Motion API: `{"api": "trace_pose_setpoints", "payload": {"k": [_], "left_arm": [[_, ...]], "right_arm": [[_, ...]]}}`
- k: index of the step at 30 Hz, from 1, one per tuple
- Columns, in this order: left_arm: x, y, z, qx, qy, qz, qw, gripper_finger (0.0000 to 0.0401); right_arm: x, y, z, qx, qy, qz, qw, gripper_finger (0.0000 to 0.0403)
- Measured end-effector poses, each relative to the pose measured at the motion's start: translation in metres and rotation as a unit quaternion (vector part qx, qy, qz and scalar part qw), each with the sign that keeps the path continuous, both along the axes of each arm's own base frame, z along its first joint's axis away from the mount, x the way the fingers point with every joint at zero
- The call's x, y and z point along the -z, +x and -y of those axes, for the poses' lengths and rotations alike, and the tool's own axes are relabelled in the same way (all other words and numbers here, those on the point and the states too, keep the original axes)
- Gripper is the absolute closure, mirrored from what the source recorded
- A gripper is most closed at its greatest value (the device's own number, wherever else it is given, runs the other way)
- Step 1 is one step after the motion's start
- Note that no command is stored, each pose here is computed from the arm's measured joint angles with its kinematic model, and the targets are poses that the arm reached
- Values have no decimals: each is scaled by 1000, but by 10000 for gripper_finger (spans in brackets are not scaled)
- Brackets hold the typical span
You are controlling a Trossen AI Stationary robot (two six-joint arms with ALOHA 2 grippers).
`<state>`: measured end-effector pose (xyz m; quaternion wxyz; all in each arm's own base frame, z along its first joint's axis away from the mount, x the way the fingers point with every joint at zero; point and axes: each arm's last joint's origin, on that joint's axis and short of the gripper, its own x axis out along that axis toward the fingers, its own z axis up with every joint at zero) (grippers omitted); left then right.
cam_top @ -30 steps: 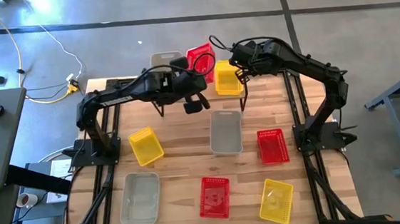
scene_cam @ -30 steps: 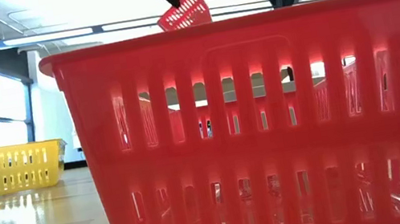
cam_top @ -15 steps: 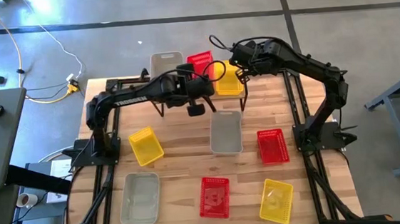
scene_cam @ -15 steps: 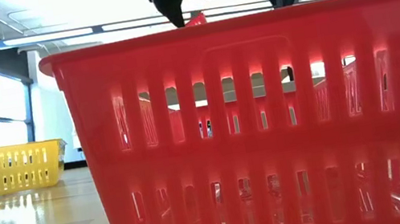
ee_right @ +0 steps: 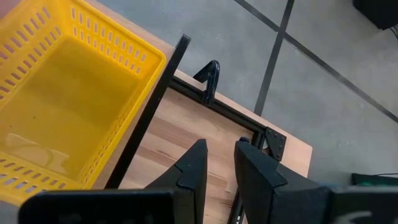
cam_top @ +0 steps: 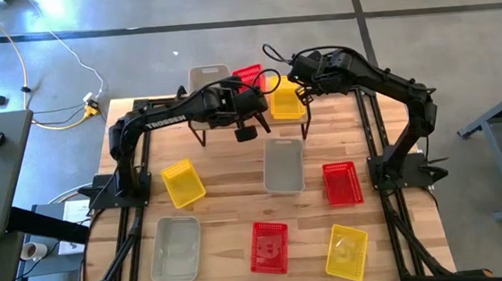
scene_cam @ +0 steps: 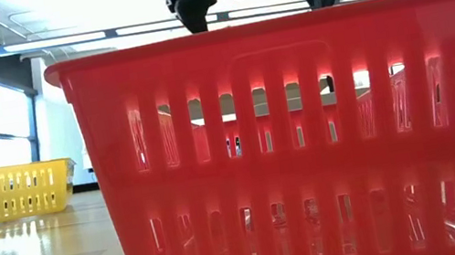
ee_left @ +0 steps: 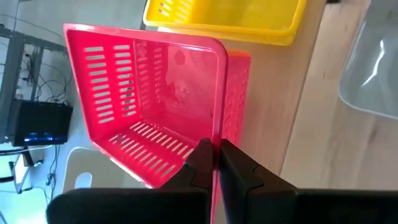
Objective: Stack baskets on shelf by color
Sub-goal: Put the top red bin on the shelf
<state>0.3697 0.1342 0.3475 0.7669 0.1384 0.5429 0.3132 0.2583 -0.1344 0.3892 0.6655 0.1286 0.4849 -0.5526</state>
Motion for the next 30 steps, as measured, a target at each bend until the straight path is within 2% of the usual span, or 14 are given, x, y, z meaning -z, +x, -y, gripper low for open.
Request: {"api": "trace_pose_setpoints", "payload": {"k": [10,19,30], "left_arm": [[7,3,-5,-8,-9,-5,1000,400],[7,2,-6,-9,7,-15,1000,400],[8,8,2,5,6,-8,1000,400]], "right_arm": [[0,0,0,0,0,0,1000,334],[0,0,0,1,0,1,1000,334],[0,0,0,1,0,1,1000,334]]}}
